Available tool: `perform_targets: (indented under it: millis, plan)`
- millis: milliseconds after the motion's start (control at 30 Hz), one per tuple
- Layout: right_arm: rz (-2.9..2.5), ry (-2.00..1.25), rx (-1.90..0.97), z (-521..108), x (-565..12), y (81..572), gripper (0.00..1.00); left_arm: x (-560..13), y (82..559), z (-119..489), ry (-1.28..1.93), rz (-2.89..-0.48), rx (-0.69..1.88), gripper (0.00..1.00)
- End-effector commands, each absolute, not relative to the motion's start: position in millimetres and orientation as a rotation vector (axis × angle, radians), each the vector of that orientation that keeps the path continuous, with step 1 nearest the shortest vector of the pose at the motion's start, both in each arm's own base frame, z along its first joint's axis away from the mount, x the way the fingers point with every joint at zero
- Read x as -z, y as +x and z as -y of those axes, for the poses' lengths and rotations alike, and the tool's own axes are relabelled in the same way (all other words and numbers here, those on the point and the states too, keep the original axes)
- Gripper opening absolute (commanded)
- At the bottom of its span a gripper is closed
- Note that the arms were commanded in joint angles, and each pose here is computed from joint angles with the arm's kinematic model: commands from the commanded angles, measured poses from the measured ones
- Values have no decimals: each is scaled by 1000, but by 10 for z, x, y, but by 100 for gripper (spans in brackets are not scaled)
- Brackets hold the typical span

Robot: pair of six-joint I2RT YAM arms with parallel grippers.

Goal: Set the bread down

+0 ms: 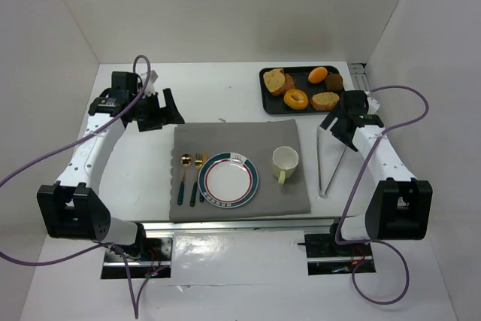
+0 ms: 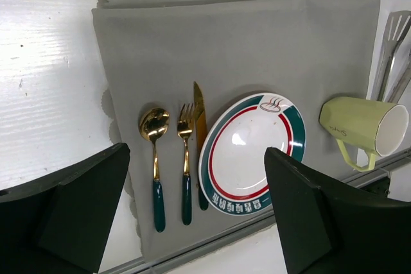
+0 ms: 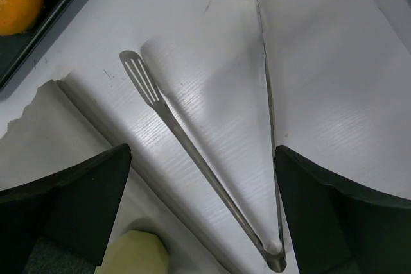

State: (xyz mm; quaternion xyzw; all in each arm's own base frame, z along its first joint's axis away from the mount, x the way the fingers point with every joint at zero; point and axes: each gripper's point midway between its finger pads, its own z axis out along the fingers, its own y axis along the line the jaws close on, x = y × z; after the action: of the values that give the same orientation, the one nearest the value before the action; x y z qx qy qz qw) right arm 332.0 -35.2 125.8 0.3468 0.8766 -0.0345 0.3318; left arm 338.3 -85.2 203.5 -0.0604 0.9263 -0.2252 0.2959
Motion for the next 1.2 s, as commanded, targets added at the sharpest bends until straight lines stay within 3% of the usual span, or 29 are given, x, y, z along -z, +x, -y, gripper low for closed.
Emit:
perform_targets:
  millis: [0, 367, 633, 1167]
  plan:
    - [-2251, 899, 93, 404, -1348, 3420, 100, -2185, 3443, 925, -86, -2399, 631, 100]
    - [-2290, 931, 175, 499, -1253, 3232, 100, -2126, 3515, 832, -161, -2414, 565, 100]
    - [-2369, 837, -10, 230, -1019, 2970, 100, -1957, 3475, 830, -206, -2507, 565, 100]
    - [-2615, 699, -25, 81, -427, 2775, 100, -1848, 3518, 843, -199, -2534, 573, 100]
